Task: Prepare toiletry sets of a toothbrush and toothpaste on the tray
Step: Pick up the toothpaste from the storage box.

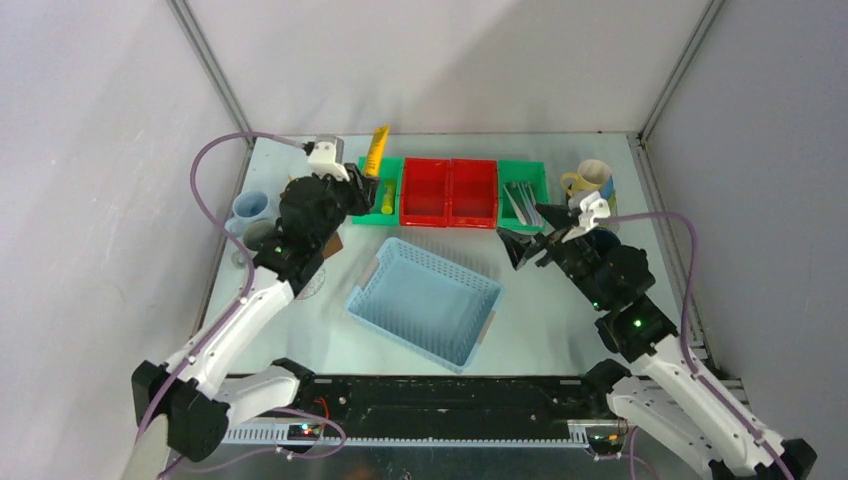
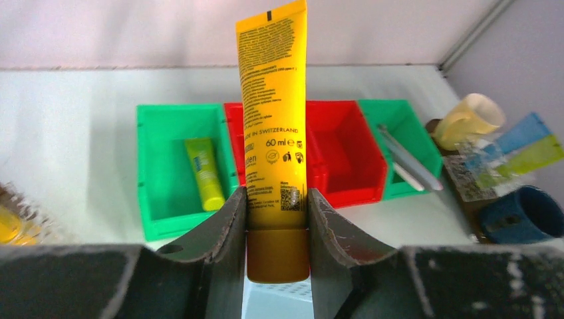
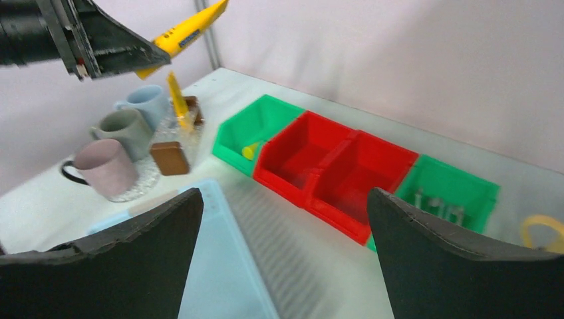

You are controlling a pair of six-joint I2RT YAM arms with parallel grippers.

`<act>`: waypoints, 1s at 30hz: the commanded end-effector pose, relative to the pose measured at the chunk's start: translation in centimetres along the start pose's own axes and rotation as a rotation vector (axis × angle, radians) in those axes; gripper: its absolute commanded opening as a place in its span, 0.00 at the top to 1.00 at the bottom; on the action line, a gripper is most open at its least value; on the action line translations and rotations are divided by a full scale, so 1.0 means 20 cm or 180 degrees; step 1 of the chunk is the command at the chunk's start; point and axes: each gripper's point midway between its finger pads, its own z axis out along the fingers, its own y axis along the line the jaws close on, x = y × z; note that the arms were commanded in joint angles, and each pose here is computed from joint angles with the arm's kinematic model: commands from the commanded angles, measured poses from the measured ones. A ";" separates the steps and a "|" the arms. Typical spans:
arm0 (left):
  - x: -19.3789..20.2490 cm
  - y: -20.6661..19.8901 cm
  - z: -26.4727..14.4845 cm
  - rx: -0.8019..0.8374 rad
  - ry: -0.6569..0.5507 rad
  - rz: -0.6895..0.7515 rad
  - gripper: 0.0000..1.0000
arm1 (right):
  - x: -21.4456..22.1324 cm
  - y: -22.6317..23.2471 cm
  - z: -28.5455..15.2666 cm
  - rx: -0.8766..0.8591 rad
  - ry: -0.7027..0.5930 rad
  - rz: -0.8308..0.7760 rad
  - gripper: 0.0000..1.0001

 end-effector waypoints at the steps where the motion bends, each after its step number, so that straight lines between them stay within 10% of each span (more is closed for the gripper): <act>1: -0.26 -0.18 -0.12 0.0362 -0.0790 0.0102 1.00 | -0.19 0.13 0.11 -0.0202 -0.0246 0.0523 0.05; 30: -0.17 -0.74 -0.39 0.0918 -0.1413 0.1234 1.00 | -0.39 0.43 0.49 -0.0738 -0.0488 0.1518 0.13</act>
